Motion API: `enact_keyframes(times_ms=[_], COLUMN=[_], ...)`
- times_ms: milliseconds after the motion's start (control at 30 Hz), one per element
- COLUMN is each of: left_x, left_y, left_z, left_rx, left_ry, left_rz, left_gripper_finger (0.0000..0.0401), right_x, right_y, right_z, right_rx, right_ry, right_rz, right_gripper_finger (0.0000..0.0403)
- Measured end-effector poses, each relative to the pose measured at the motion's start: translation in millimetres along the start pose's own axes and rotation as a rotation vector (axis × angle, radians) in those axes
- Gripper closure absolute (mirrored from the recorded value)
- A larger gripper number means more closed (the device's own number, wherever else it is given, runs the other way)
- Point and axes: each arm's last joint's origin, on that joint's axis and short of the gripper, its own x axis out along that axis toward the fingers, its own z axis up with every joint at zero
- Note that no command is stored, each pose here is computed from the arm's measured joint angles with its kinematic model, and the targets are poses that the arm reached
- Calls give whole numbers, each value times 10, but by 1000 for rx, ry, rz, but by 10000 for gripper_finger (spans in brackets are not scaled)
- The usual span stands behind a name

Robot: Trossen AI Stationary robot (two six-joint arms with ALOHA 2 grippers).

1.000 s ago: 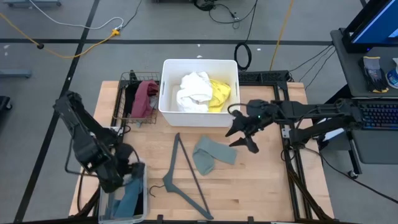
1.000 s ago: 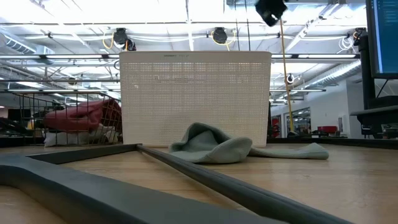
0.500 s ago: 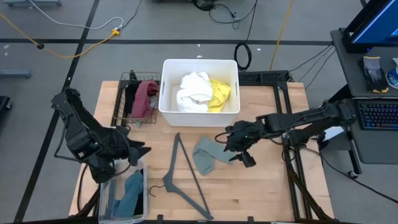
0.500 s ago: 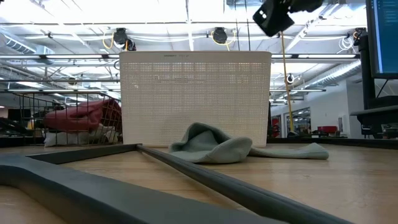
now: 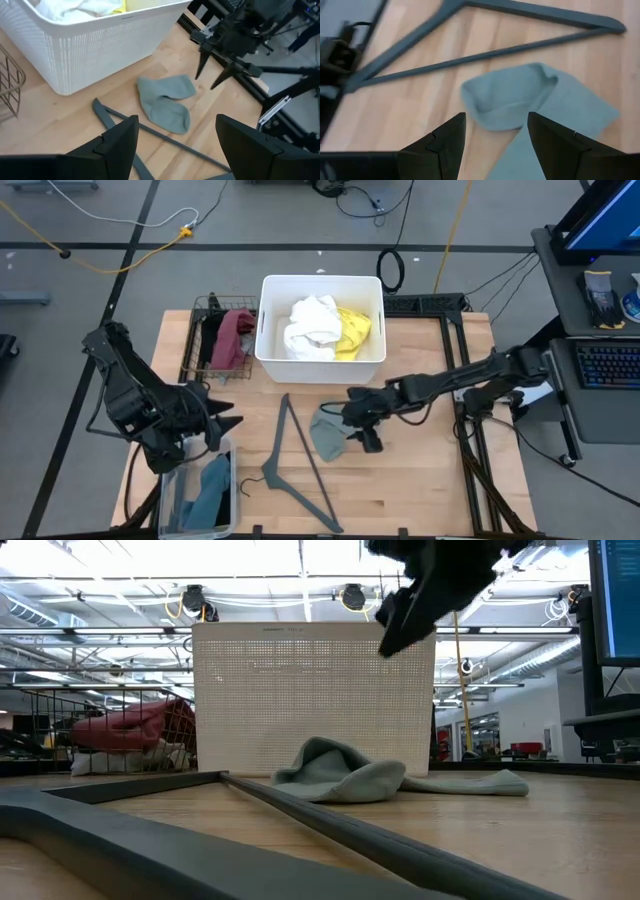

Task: Pick & Place Cloths
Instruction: Put the gray sock into the transparent bin

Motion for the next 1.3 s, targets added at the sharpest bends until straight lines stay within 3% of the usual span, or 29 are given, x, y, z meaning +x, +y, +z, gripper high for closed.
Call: enact_keyframes(times_ms=[333,633,867,1100,1300], left_x=[-40,-148,-198,-202,-202], left_y=[38,149,207,213,213], left_z=[55,203,272,278,278], left_rx=[153,208,226,251,251], left_ry=[-1,-6,-10,-11,-11], left_rz=[-15,-58,-79,-80,-80], left_gripper_finger=[132,132,132,132,132], right_x=[385,632,769,869,993], right_y=[17,32,33,39,15], right_z=[-73,-123,-174,-240,-301], right_rx=[126,235,319,320,317], right_ry=[41,-5,-3,-7,18], right_rz=[-145,-388,-397,-523,-530], right_gripper_finger=[197,197,197,197,197])
